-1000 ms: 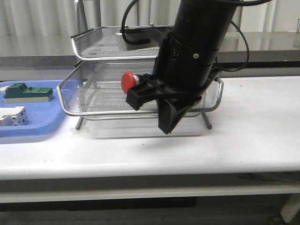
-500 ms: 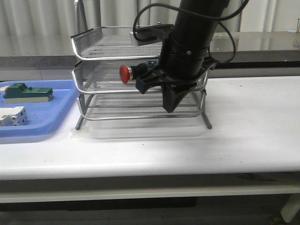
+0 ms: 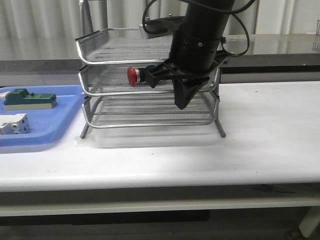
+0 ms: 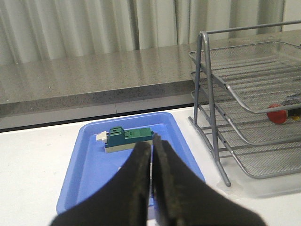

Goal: Place button on rack with both arms
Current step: 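Push the middle tray back into the rack with the right gripper, then raise and withdraw the right gripper from the rack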

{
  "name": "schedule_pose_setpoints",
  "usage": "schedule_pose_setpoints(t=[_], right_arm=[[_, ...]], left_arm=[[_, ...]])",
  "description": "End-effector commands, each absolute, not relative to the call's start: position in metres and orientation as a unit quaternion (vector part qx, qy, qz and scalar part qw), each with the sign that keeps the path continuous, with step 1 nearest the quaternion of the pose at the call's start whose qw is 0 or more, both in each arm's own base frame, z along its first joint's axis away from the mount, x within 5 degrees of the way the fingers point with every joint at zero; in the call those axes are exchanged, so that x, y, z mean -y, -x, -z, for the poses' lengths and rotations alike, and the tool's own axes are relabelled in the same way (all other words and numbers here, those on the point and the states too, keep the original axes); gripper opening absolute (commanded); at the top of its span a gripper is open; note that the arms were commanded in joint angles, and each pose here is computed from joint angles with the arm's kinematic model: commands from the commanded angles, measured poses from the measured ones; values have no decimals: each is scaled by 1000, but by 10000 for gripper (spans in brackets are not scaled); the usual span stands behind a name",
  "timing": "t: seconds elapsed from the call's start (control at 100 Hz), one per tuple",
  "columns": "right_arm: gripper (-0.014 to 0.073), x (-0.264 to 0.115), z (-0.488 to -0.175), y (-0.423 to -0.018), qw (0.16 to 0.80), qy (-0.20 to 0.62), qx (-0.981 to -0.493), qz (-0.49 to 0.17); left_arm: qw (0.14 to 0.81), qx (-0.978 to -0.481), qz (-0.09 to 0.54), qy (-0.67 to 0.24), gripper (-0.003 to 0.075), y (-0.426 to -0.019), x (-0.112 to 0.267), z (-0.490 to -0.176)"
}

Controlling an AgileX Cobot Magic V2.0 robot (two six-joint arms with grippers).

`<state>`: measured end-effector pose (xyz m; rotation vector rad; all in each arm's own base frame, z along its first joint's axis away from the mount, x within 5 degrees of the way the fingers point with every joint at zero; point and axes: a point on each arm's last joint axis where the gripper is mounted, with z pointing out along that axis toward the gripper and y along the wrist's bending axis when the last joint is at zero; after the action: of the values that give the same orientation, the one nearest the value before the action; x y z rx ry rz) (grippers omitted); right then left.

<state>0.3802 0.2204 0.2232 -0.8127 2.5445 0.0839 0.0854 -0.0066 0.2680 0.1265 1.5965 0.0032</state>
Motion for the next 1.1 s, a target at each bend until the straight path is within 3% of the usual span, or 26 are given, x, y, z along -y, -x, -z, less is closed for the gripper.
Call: schedule_pose_setpoints(t=[0.0, 0.35, 0.57, 0.76, 1.09], right_arm=[[-67, -218, -265, -376, 280, 288, -914, -51], [-67, -202, -308, -348, 263, 280, -922, -58], [-67, -182, -348, -326, 311, 273, -909, -41], [-67, -142, -373, -303, 355, 226, -907, -23], [-67, -61, -380, -245, 402, 134, -906, 0]], left_arm=[[731, -681, -3, -41, 4, -86, 5, -284], [731, -681, -3, -41, 4, -86, 5, -284], [731, -681, -3, -41, 4, -86, 5, -284], [731, -681, -3, -41, 4, -86, 5, -284], [731, -681, -3, -41, 4, -86, 5, -284]])
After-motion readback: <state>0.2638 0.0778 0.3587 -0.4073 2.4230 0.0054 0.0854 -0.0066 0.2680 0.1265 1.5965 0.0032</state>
